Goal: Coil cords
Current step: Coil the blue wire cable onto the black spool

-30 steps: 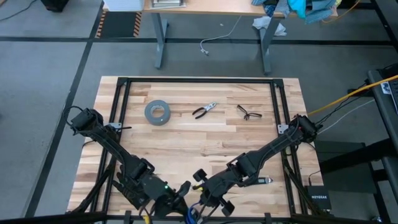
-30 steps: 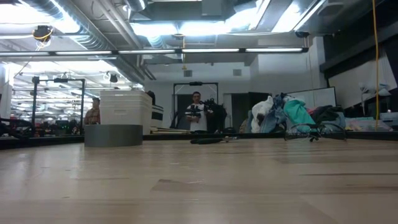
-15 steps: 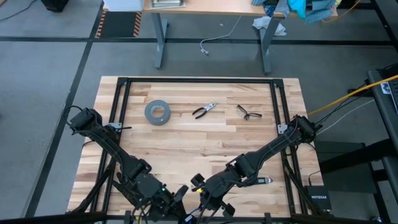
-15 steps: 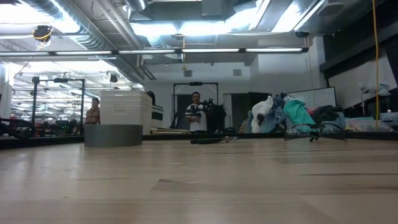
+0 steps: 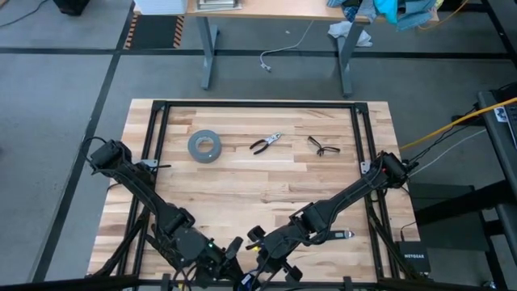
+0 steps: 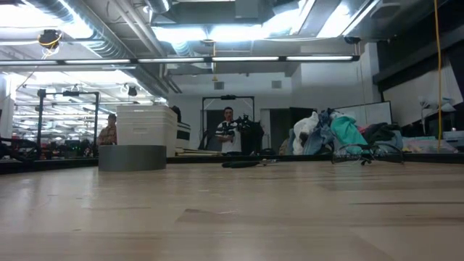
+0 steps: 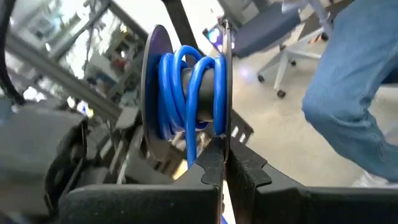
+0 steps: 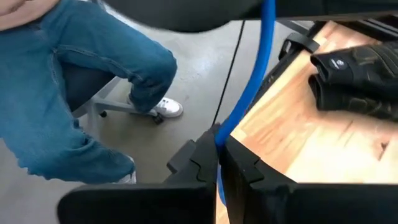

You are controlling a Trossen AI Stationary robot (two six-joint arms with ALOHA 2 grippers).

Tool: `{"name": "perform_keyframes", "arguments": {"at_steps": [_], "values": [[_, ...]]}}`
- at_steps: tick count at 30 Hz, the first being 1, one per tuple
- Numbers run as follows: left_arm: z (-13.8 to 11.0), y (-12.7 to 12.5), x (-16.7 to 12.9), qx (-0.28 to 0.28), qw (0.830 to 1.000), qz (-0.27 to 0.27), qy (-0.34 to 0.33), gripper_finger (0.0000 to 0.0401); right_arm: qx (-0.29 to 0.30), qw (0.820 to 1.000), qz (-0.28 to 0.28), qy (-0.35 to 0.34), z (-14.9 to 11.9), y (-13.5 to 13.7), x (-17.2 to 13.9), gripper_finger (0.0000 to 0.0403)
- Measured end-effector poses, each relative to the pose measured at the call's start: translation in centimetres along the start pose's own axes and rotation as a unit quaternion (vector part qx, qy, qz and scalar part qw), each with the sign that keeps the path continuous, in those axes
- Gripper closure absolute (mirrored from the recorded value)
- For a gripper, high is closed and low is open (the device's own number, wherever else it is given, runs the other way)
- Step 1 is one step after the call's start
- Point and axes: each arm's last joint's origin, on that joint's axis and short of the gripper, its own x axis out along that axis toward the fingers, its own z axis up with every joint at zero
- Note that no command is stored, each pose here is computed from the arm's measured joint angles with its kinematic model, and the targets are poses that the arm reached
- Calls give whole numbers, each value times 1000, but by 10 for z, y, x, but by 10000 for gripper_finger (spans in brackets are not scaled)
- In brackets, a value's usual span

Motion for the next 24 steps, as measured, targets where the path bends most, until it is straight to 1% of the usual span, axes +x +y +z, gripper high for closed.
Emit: {"name": "perform_keyframes", "arguments": {"at_steps": [5, 11, 13, 20, 24], "values": [[-3, 1, -5, -17, 998, 13, 58, 401, 29, 999, -19, 13, -2, 2, 1, 398], [-10, -2, -8, -40, 992, 12, 117, 401, 91, 995, -26, 26, -5, 2, 1, 386], [-14, -4, -9, -48, 990, 4, 133, 401, 100, 994, -26, 36, -7, 2, 0, 383], [-24, -6, -11, -76, 979, 2, 190, 401, 125, 990, -30, 59, -12, 2, 0, 389], [-32, -8, -14, -95, 970, -2, 225, 401, 126, 989, -49, 64, -13, 1, 0, 387]]}}
